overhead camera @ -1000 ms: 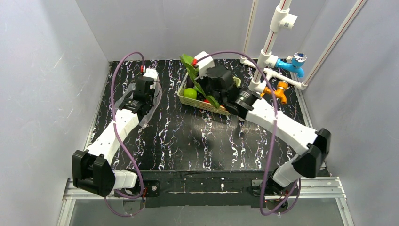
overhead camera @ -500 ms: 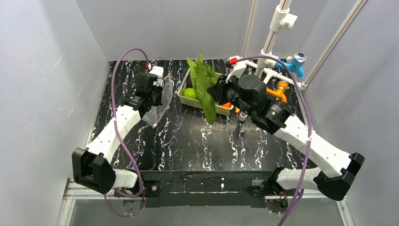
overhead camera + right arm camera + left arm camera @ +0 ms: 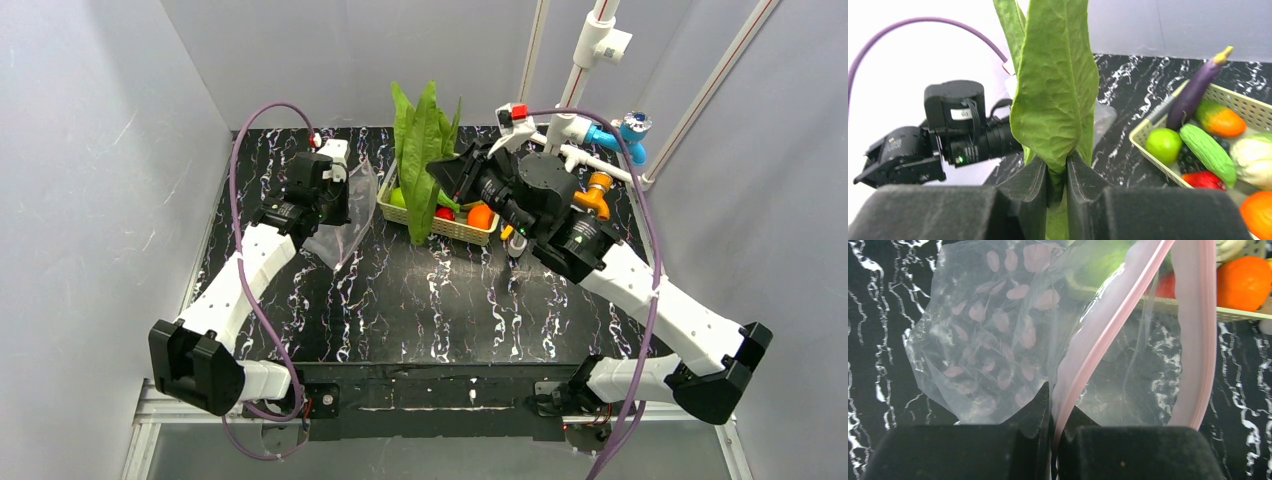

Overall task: Place the food in the zip-top bag and seal the zipper
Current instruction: Place the fake vegetable in the zipper food storage bag.

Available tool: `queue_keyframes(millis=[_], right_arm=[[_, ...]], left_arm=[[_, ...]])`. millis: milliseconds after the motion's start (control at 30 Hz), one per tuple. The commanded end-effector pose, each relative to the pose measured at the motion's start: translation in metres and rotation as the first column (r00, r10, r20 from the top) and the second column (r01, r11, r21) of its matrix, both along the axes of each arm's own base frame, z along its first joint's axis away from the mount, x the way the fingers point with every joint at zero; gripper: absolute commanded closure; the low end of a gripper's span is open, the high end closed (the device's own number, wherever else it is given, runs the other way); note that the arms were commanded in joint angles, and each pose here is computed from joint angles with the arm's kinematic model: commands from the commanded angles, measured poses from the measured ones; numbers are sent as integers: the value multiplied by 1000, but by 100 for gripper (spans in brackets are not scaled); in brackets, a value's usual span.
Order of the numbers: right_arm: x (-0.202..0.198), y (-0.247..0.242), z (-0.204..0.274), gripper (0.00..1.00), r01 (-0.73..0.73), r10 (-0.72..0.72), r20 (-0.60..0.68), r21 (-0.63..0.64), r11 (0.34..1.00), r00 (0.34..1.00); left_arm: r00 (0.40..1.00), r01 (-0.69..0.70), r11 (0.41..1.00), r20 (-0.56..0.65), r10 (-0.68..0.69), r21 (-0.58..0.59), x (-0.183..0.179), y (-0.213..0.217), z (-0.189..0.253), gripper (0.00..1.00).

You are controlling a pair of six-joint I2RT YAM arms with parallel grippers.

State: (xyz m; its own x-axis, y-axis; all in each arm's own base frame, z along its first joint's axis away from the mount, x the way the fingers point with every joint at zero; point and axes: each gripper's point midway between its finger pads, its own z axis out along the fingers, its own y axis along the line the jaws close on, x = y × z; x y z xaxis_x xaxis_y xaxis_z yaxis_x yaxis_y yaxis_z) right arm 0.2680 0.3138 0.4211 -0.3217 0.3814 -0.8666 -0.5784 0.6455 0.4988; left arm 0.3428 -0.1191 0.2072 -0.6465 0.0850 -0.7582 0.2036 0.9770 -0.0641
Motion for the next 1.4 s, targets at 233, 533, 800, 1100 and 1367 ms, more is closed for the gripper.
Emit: queue_keyframes(millis=[233,533,800,1100,1367], right_arm=[[18,34,88,99,-72,9,189,328,942,982],[38,70,73,99,-99,31,218,307,947,975],[56,67,42,99,-1,-32,305,108,994,952],[42,90,-15,99,-45,40,205,20,999,978],[37,109,-65,99,-57,57,66,7,998,996]], left_arm=[[997,75,973,10,-74,-217,-15,-36,39,100],[995,94,954,-10,-101,-283,-18,-49,40,100],[996,87,948,0,-92,-306,-18,-47,44,100],[996,88,925,63,-69,-369,-17,-46,59,100],[995,53,929,98,-18,-366,-15,-38,58,100]])
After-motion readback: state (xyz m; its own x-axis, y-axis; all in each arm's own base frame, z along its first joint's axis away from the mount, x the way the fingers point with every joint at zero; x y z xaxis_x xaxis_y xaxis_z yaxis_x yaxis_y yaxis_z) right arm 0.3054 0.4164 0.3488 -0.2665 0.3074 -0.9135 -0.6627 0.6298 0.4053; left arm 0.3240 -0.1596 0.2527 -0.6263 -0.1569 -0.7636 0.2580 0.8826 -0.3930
